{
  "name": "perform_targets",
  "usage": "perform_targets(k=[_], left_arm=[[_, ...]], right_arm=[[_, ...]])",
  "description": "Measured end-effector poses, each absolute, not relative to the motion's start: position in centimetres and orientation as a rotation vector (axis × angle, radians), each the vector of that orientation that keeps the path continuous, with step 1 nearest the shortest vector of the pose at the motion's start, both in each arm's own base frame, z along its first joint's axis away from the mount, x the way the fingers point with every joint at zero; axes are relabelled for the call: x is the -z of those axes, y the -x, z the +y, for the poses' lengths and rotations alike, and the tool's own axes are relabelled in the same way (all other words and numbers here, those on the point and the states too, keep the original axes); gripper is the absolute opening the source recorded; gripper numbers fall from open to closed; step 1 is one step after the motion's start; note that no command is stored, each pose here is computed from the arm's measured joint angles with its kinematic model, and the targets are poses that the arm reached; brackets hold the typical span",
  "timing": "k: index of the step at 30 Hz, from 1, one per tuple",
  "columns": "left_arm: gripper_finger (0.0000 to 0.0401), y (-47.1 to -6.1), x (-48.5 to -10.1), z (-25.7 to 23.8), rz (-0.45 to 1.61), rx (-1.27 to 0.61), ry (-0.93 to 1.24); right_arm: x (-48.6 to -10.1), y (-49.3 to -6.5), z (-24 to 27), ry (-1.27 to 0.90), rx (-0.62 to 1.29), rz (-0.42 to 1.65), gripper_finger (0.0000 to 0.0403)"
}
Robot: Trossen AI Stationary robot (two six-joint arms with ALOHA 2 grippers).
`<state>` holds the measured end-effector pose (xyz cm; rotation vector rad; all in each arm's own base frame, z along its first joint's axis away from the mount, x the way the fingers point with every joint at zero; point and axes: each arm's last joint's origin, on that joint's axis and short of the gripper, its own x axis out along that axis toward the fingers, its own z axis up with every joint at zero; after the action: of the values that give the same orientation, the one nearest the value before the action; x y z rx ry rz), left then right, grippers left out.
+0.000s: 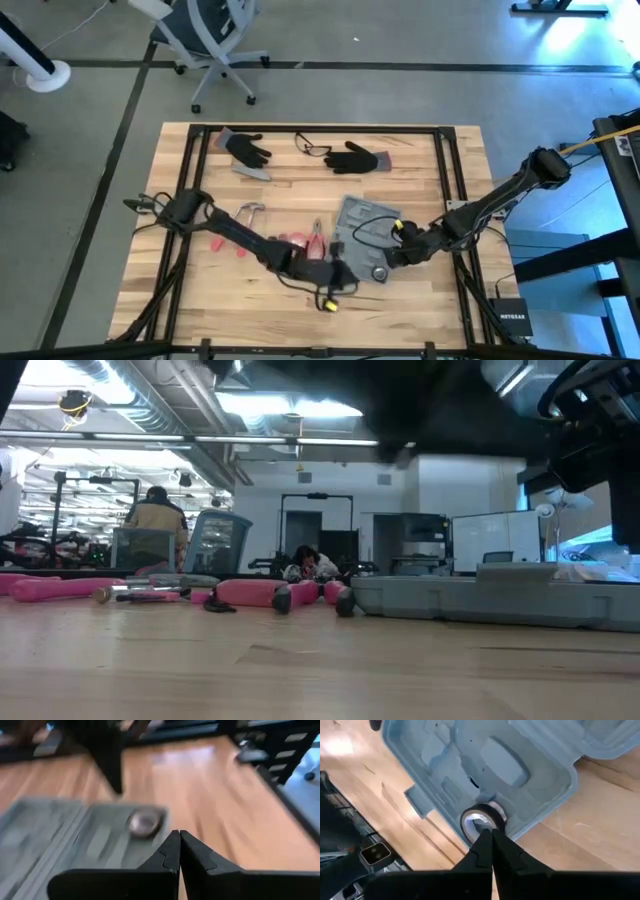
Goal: Prefit tool cases
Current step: Put the black electrical tape into the prefit tool case
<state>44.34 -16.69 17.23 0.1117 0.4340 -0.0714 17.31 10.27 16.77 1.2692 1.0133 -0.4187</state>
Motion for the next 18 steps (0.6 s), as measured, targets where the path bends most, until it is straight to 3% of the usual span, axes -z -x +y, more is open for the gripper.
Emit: perform_targets(k=[5,11,18], left_arm=[[0.0000,-47.7,-16.6,-17.4,0.427,0.019,-0.238],[0.0000,-50.9,-14.7,-16.2,0.512,0.055,-0.242],[0.0000,-50.8,-12.9,-16.0,0.629,0.091,-0.204]], right_arm=[[-16.8,-17.4,10.3,-1.305,0.433,0.996,0.0000],[-16.7,-17.4,10.4,-1.340,0.443,1.025,0.0000],[-16.2,-17.6,10.5,-1.306,0.442,1.036,0.0000]])
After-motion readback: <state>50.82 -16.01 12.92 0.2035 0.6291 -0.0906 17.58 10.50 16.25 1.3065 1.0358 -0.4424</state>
